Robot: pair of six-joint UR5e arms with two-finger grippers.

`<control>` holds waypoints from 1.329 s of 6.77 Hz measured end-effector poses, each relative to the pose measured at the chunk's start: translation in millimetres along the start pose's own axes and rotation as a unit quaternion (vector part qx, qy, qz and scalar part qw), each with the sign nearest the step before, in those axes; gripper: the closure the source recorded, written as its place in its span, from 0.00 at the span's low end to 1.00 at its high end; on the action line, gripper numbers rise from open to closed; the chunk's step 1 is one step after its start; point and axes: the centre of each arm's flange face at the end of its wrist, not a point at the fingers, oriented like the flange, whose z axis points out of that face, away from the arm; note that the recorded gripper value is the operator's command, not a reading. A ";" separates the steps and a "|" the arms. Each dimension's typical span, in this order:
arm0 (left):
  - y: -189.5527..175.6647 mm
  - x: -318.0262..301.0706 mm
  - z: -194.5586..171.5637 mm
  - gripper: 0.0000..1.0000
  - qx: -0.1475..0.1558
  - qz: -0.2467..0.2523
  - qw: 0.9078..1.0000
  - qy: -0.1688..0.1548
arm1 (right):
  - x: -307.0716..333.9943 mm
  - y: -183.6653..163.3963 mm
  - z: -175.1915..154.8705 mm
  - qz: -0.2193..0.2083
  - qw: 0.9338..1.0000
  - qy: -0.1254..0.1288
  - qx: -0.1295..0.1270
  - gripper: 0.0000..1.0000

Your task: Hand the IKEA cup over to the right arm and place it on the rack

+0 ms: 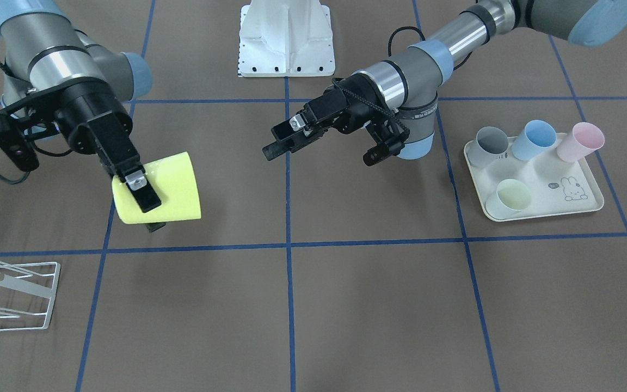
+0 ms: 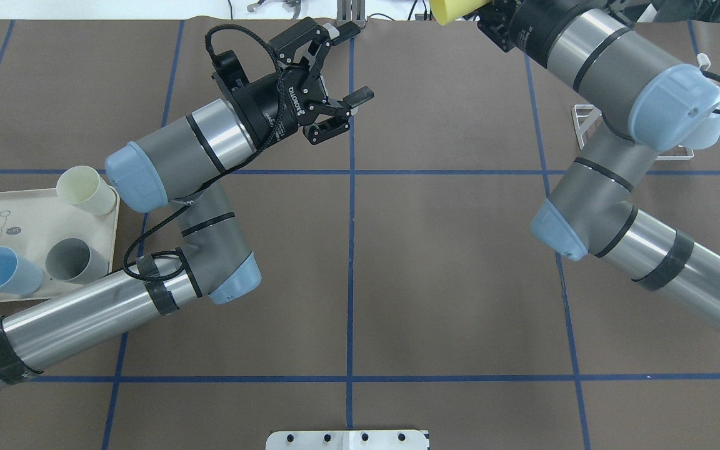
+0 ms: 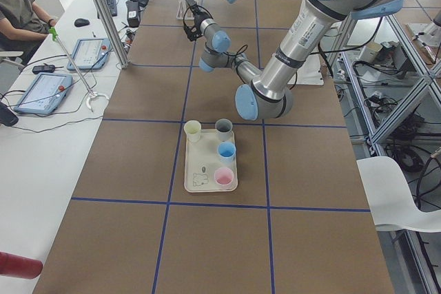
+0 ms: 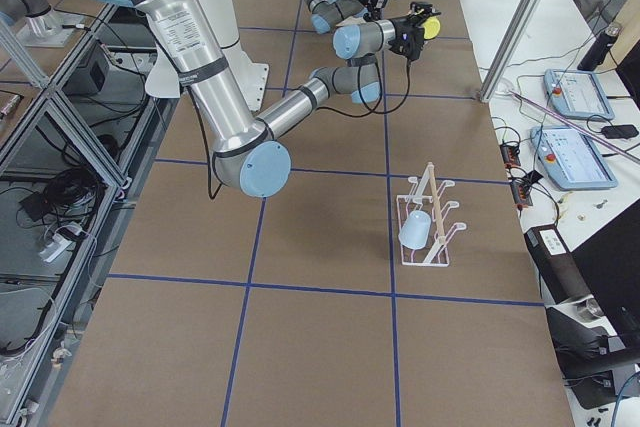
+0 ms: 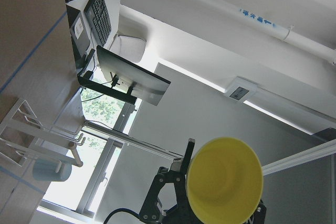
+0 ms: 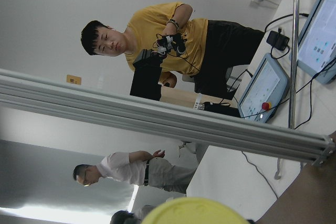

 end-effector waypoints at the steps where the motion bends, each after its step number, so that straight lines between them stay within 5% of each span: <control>1: -6.5 6.0 5.4 0.01 0.018 0.044 0.999 -0.019 | 11.7 -37.9 2.6 -0.048 0.997 0.042 0.037 1.00; 2: -11.1 17.6 11.7 0.01 0.031 0.088 0.995 -0.046 | 33.2 -84.9 -6.3 -0.106 0.987 0.096 0.077 1.00; 3: -8.8 31.2 17.2 0.01 0.039 0.131 0.988 -0.078 | 60.7 -131.2 -23.7 -0.183 0.965 0.156 0.106 1.00; 5: 7.0 55.3 16.3 0.01 0.053 0.186 0.974 -0.122 | 104.4 -208.5 -59.8 -0.315 0.903 0.259 0.136 1.00; 8: 6.8 54.2 2.3 0.01 0.054 0.205 0.966 -0.149 | 144.6 -297.3 -96.8 -0.456 0.801 0.356 0.155 1.00; 9: 6.5 53.5 1.0 0.01 0.054 0.205 0.966 -0.150 | 163.5 -306.6 -95.5 -0.475 0.779 0.378 0.158 1.00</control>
